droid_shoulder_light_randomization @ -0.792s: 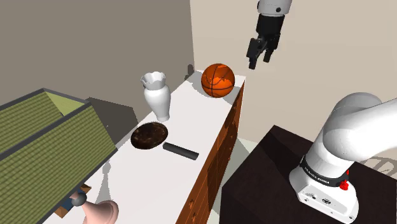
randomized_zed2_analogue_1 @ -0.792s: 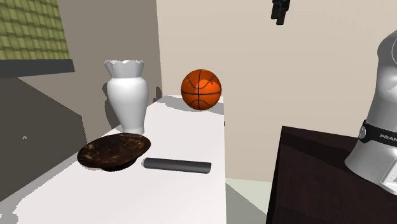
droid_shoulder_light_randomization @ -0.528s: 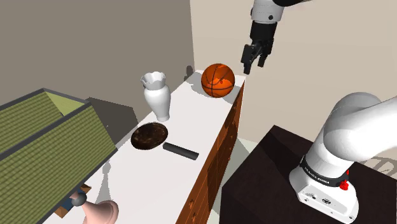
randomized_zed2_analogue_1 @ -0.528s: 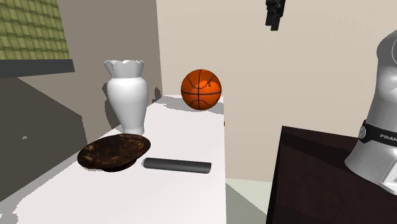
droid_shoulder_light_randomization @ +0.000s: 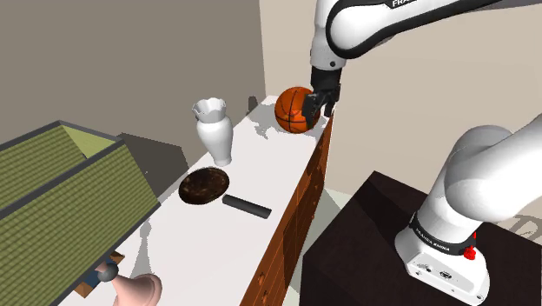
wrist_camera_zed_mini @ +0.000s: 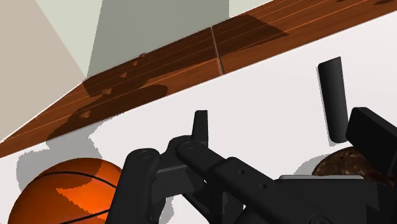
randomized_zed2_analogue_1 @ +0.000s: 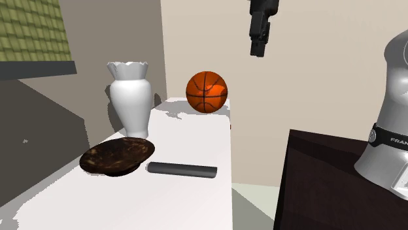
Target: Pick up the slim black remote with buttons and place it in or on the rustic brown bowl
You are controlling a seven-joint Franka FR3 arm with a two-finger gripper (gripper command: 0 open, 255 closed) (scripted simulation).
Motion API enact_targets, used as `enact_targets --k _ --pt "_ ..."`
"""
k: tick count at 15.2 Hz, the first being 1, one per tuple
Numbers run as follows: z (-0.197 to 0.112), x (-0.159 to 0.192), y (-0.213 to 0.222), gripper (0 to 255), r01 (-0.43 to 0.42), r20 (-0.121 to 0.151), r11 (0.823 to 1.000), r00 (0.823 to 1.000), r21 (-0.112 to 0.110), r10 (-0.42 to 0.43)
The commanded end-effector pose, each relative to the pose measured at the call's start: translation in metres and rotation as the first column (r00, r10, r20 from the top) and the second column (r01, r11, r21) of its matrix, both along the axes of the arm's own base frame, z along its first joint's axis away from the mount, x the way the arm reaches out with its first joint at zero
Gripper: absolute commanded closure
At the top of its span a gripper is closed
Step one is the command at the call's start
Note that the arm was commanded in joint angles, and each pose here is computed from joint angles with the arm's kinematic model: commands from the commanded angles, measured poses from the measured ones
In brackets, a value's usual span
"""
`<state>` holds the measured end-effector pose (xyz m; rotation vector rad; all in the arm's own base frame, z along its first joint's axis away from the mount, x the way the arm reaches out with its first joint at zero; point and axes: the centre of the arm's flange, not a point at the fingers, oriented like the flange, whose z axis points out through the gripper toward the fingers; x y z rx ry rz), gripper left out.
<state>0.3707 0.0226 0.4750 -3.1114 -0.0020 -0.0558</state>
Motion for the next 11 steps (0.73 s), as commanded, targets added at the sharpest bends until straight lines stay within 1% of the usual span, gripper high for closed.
enact_targets --k 1,11 --pt "-0.020 0.012 0.015 0 -0.020 -0.002 1.000 1.000 0.004 0.020" --pt "-0.116 0.067 0.087 0 -0.118 -0.021 0.993 0.993 0.022 0.119"
